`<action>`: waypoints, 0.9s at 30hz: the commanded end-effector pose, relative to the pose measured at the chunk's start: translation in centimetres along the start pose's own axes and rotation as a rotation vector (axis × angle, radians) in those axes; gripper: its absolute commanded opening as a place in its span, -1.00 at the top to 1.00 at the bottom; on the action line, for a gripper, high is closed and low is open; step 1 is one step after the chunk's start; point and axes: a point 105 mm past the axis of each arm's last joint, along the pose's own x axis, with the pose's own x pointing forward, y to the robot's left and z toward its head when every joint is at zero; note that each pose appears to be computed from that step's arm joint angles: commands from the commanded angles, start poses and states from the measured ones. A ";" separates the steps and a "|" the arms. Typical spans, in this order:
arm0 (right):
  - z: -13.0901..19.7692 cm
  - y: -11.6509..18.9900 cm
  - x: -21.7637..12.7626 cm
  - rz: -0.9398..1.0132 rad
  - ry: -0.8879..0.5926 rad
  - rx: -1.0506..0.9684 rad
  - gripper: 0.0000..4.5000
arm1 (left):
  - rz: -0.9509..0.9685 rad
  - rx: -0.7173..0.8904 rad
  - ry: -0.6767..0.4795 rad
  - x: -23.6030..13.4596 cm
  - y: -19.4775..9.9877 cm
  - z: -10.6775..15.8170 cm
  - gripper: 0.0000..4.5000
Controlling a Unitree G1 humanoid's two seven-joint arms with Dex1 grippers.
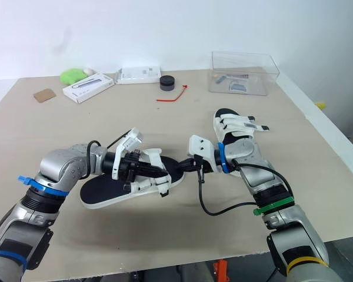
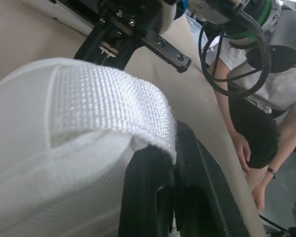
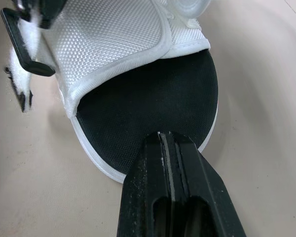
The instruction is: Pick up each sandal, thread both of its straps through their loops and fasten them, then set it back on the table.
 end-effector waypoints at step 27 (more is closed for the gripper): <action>-0.2 -0.5 -0.2 -0.003 0.023 -0.009 1.00 | -0.150 -0.044 0.121 -10.7 -6.8 3.0 -0.80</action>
